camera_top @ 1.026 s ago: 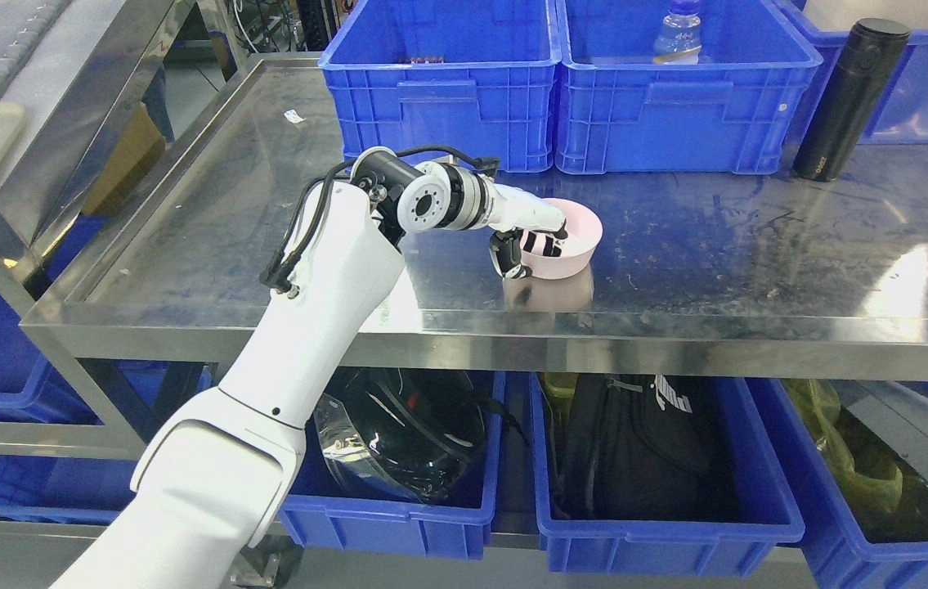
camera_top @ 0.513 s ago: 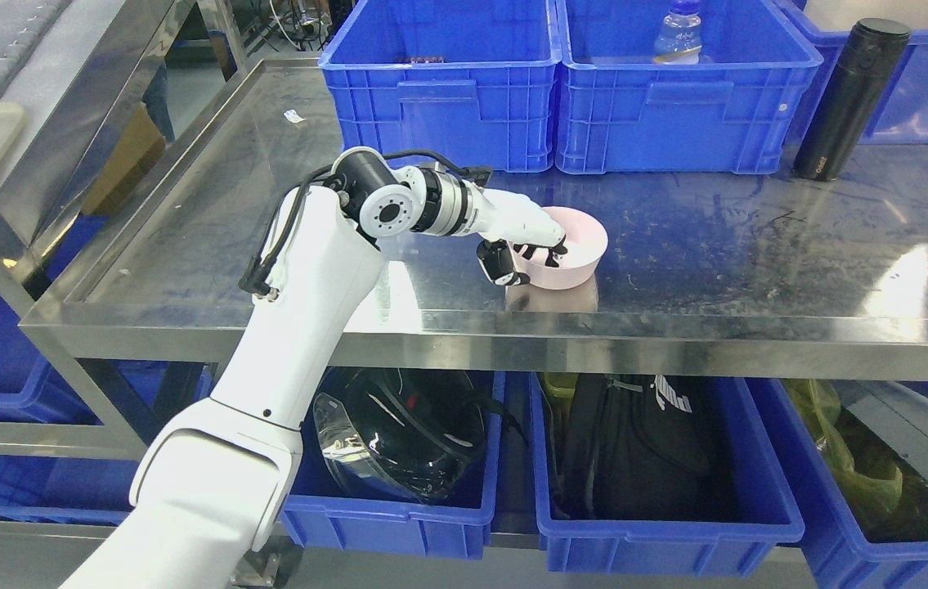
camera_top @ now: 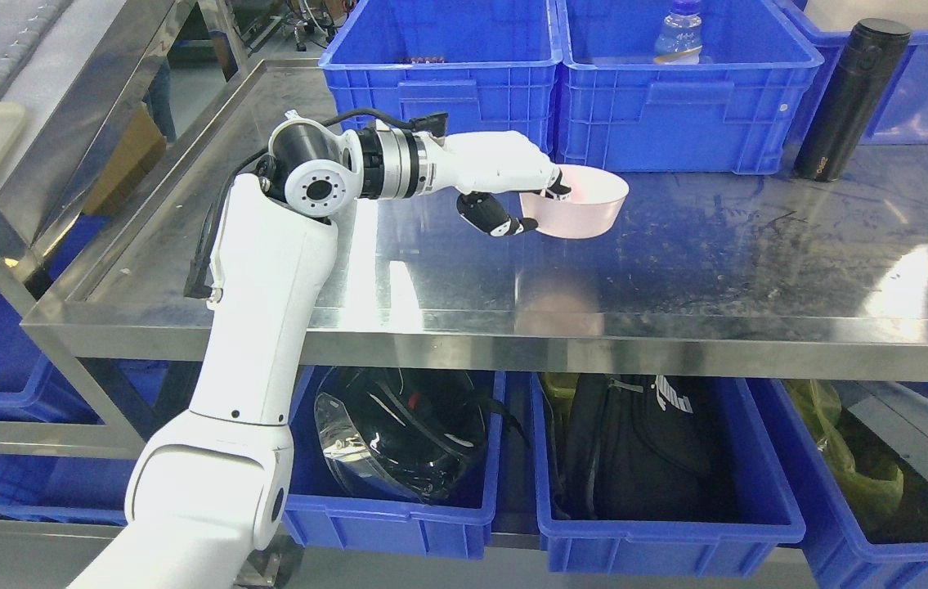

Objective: Stack pink IKEA bowl on shelf middle layer
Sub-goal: 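Lift the pink bowl off the shelf with the left hand, then hold the pink bowl raised in the left hand while the robot drives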

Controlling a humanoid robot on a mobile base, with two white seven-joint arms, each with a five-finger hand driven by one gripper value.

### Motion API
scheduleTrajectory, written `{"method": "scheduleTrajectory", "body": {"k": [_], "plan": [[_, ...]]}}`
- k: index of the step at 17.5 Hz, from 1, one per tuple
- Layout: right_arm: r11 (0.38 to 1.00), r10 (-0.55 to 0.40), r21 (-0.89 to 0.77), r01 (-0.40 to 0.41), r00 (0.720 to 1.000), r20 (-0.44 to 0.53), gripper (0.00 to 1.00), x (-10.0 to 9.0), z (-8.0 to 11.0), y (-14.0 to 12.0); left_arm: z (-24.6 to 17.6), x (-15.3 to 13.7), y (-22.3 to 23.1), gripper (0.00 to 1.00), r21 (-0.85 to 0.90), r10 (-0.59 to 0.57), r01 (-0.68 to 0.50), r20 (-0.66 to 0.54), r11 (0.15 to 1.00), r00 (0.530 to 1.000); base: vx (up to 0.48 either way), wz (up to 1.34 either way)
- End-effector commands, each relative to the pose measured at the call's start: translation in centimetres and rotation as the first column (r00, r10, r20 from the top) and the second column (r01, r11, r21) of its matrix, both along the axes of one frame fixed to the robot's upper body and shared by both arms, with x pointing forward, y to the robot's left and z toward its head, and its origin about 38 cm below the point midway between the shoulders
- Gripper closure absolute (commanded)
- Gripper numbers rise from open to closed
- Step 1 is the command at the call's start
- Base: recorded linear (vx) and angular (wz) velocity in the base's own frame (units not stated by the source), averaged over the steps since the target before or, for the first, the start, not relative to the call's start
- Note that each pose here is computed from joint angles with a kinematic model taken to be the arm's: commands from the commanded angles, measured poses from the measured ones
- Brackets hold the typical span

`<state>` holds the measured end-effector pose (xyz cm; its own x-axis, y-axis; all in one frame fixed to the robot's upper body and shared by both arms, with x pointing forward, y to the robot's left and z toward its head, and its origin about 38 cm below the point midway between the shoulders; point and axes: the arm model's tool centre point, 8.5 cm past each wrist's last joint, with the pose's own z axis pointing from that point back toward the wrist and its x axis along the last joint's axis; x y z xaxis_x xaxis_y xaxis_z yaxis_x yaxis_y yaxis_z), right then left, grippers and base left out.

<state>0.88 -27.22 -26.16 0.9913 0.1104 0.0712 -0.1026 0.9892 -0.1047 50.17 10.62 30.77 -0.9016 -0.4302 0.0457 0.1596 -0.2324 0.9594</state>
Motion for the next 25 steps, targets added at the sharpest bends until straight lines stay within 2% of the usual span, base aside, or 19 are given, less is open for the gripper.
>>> {"method": "scheduleTrajectory", "body": {"k": [1, 5, 8, 19, 25], "plan": [[1.0, 0.002, -0.017, -0.001, 1.0, 0.015, 0.0, 0.4, 0.1, -1.1, 4.4, -2.7, 4.3, 1.0, -0.171, 0.029, 0.002, 0.178, 0.985, 0.984, 0.0, 0.0], [1.0, 0.001, -0.017, -0.001, 1.0, 0.013, 0.0, 0.3, 0.1, -1.1, 1.6, -3.2, 4.4, 1.0, -0.168, 0.027, -0.005, 0.127, 0.986, 0.992, -0.008, 0.25], [1.0, 0.001, -0.017, -0.001, 1.0, 0.013, 0.0, 0.3, 0.1, -1.1, 1.3, -3.2, 4.4, 0.99, -0.169, 0.027, -0.007, 0.12, 0.986, 0.992, -0.002, 0.66], [1.0, 0.001, -0.017, -0.001, 1.0, 0.013, 0.0, 0.3, 0.1, -1.1, 1.5, -3.7, 2.8, 0.98, -0.162, -0.013, 0.036, 0.142, 0.986, 0.99, 0.048, 1.65], [1.0, 0.001, -0.017, -0.001, 1.0, 0.013, 0.0, 0.3, 0.1, -1.1, 1.6, -4.1, 2.1, 0.98, -0.151, -0.033, 0.057, 0.156, 0.987, 0.987, 0.118, 0.98]]}}
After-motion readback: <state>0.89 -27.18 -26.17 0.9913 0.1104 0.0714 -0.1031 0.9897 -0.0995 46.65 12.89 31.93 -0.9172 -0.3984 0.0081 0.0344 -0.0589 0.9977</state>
